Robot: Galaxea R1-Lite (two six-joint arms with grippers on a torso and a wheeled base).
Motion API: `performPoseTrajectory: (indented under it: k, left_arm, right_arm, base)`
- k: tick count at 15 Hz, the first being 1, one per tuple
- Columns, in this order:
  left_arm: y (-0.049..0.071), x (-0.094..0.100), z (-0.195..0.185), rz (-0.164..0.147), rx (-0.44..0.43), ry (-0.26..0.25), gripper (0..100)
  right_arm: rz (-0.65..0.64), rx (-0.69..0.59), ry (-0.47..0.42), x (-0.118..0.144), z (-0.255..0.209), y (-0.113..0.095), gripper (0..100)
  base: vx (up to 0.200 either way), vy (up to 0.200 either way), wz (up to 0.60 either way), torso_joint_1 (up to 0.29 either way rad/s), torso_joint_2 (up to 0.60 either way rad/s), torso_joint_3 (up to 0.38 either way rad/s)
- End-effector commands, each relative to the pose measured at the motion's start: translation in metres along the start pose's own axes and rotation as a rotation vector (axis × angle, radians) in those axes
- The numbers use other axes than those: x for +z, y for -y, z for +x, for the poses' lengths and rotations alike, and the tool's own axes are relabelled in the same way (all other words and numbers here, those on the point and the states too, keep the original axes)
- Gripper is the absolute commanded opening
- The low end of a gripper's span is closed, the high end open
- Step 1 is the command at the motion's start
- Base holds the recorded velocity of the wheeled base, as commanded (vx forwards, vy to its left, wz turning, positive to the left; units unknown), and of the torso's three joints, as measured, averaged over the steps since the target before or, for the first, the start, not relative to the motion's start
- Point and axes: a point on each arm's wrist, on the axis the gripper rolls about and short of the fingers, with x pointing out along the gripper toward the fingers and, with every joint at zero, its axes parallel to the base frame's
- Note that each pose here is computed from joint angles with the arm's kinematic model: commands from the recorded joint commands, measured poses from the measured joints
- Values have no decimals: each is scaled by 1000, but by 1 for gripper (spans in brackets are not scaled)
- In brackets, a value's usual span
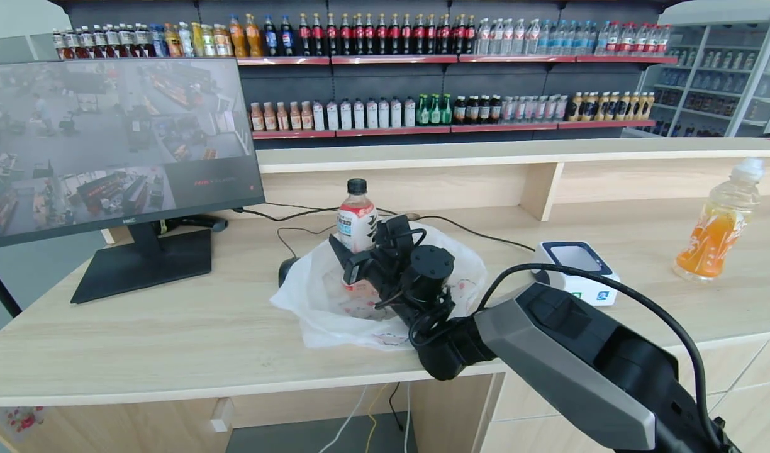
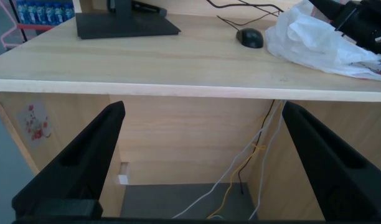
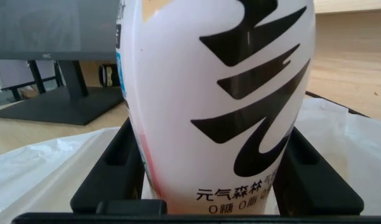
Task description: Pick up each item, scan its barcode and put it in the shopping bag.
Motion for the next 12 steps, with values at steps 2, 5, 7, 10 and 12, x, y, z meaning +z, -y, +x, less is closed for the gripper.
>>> performPoseTrajectory:
  k: [2,5,7,10,12]
  left_arm:
    - [0,0,0,2,0,0,100]
    - [0,0,0,0,0,0,100]
    - [0,0,0,0,0,0,100]
    - [0,0,0,0,0,0,100]
    - [0,0,0,0,0,0,100]
  right_arm:
    - [-1,1,-9,-4,-1,-1,0]
    - [2,2,-6,-2,-1,-3,0]
    - [4,2,-1,-2,-2,-4,0]
    - [5,1,2,-1,-2,-3,100]
    - [6,0,17,0,-2,-3,100]
  base:
    - [0,0,0,0,0,0]
    - [0,0,0,0,0,0]
    - [0,0,0,0,0,0]
    - [0,0,0,0,0,0]
    - [0,0,0,0,0,0]
